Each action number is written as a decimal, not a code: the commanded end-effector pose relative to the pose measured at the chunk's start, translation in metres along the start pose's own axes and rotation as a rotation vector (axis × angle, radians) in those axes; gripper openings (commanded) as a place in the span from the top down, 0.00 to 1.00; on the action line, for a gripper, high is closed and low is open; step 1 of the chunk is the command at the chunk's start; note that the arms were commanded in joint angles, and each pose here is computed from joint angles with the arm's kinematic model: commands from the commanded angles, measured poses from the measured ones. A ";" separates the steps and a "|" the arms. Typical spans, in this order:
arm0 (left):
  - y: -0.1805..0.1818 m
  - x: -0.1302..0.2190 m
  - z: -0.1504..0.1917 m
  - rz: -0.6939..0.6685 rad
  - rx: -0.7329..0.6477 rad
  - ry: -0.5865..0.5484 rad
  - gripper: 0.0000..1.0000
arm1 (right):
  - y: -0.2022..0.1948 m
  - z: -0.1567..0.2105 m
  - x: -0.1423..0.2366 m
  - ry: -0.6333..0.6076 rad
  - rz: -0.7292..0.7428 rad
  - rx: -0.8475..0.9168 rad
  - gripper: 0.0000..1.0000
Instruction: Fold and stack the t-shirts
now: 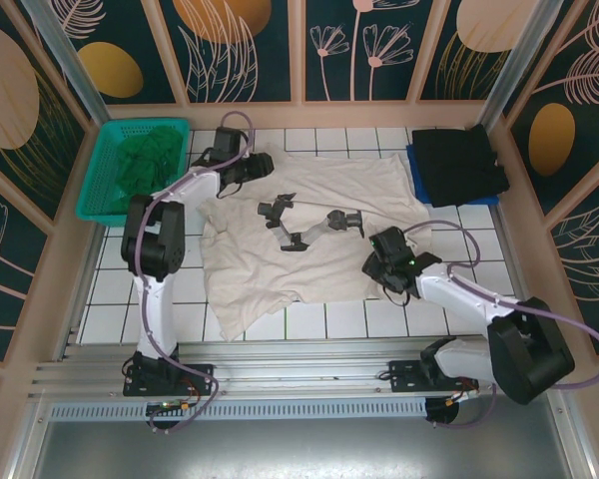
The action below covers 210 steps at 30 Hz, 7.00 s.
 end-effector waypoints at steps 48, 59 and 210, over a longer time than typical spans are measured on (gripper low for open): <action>0.073 0.202 0.202 -0.386 0.133 0.037 0.40 | -0.109 0.001 0.034 -0.135 0.113 -0.400 0.26; 0.014 0.205 0.302 -0.306 -0.084 0.245 0.42 | -0.106 0.010 0.019 -0.051 0.124 -0.339 0.27; 0.021 0.224 0.123 -0.309 -0.197 -0.043 1.00 | -0.087 -0.043 0.081 -0.145 0.218 -0.268 1.00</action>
Point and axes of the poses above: each hand's point on the last joint's axis, 136 mm out from that joint toward the fingers, its own x axis back along the fingers, its own y axis along the line the jaws close on, z = x × y, the point moved 2 cm from there along x, back along the fingers, and after that the axes turned 8 degrees about x, right-handed, at the moved point
